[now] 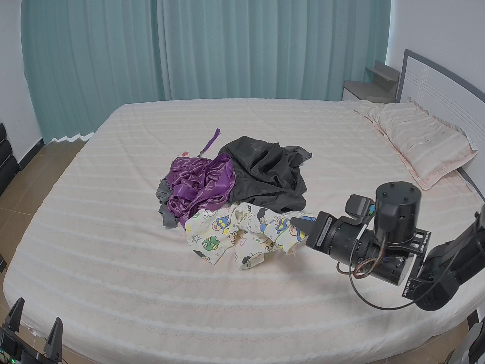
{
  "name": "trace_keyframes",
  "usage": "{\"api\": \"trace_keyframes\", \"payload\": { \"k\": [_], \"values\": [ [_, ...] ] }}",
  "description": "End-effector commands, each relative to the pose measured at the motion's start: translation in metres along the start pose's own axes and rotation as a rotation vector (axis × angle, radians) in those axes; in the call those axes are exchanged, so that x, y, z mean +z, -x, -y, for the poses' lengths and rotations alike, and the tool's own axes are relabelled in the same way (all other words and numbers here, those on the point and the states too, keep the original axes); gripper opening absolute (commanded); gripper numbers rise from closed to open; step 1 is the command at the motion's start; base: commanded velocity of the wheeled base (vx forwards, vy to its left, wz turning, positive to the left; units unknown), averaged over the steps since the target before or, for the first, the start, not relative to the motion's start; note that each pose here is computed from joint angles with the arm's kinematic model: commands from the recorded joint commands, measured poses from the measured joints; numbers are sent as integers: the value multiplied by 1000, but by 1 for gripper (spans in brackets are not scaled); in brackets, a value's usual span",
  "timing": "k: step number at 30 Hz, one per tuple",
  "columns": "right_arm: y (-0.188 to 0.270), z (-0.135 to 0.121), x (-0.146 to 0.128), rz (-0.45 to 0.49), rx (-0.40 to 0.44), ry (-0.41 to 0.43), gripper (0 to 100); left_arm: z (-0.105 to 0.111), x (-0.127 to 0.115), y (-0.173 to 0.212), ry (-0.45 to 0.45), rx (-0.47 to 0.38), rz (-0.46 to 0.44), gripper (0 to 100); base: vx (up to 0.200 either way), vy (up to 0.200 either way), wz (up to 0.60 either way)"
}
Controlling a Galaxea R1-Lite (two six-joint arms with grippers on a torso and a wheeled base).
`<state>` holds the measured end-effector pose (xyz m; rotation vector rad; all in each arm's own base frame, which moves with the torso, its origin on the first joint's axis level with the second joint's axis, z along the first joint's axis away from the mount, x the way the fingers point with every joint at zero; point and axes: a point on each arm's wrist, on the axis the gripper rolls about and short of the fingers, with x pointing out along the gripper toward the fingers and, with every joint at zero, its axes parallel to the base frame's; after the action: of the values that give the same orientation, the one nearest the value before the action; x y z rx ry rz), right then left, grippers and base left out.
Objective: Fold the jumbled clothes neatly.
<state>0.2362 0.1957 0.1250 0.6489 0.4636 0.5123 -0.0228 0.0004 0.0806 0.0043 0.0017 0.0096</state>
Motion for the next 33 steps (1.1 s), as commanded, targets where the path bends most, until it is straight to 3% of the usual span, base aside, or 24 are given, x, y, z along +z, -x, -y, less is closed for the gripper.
{"api": "trace_keyframes", "payload": {
  "k": [1,8,17,25,33],
  "values": [
    [34,-23,12,48,97,18,0,0,-5,0,0,1,0,100,0,0,0],
    [54,-32,12,57,141,55,0,0,-5,0,0,1,0,100,0,0,0],
    [88,-58,19,101,277,76,0,0,-5,0,0,0,0,100,0,0,0],
    [92,-53,15,85,266,92,0,0,-5,0,3,-3,2,100,0,0,0],
    [95,-49,13,54,285,98,0,0,-4,0,-59,-5,8,100,0,0,0]
  ]
}}
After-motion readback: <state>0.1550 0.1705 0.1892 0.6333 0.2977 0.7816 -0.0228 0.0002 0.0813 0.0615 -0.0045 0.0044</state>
